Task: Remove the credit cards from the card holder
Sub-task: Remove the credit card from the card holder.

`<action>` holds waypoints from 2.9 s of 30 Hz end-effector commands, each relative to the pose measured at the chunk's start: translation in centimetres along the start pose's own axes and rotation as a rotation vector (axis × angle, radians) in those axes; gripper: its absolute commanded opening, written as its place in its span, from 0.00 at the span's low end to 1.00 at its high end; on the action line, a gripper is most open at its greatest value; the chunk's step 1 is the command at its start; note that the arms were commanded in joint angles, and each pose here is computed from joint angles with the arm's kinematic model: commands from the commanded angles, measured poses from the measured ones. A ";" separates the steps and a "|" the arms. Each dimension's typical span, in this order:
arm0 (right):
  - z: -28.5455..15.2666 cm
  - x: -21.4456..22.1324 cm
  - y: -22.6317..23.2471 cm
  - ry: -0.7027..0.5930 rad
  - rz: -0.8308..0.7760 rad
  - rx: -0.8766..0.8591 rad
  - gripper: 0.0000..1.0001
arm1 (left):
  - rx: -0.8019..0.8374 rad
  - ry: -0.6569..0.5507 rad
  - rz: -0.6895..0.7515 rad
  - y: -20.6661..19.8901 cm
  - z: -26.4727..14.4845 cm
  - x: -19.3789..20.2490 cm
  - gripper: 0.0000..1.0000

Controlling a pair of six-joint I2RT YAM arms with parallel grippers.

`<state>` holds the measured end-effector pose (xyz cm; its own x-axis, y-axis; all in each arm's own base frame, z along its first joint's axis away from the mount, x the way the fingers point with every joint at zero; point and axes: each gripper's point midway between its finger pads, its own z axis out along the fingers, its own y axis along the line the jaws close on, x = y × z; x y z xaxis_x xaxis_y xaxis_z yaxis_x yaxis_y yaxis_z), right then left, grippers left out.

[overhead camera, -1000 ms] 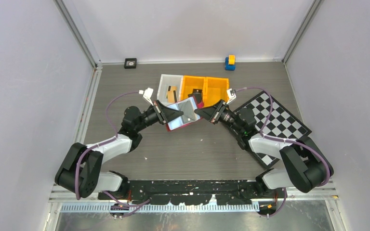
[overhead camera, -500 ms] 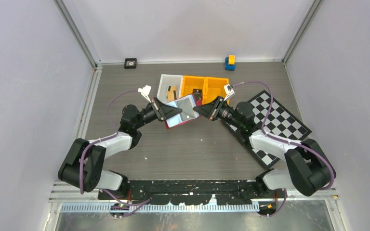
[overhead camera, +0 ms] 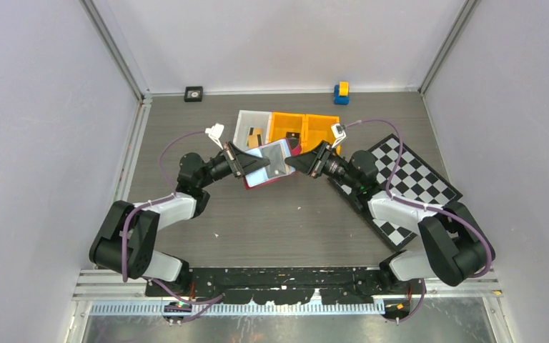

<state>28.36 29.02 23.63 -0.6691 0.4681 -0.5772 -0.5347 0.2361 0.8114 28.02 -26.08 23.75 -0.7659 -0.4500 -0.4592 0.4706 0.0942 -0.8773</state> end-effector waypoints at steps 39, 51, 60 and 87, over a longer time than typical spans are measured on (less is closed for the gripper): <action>-1.6 -1.8 4.4 -0.061 0.023 -0.218 0.15 | -0.051 0.044 0.075 -0.4 0.3 0.1 0.00; -1.3 -1.6 4.5 -0.042 0.035 -0.246 0.00 | -0.128 0.049 0.059 1.1 0.2 0.2 0.23; -1.0 -1.3 4.2 -0.030 0.001 -0.214 0.01 | -0.250 0.046 0.072 3.2 -0.2 0.3 0.34; -1.4 -0.8 -0.9 -0.014 -0.142 0.190 0.01 | -0.390 0.052 0.056 5.6 -1.0 0.6 0.51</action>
<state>27.62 28.11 20.17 -0.6849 0.4000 -0.6090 -0.4686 0.3982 0.7886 28.56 -25.62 17.64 -0.8026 -0.3670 -0.4703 0.3228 0.3959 -0.8597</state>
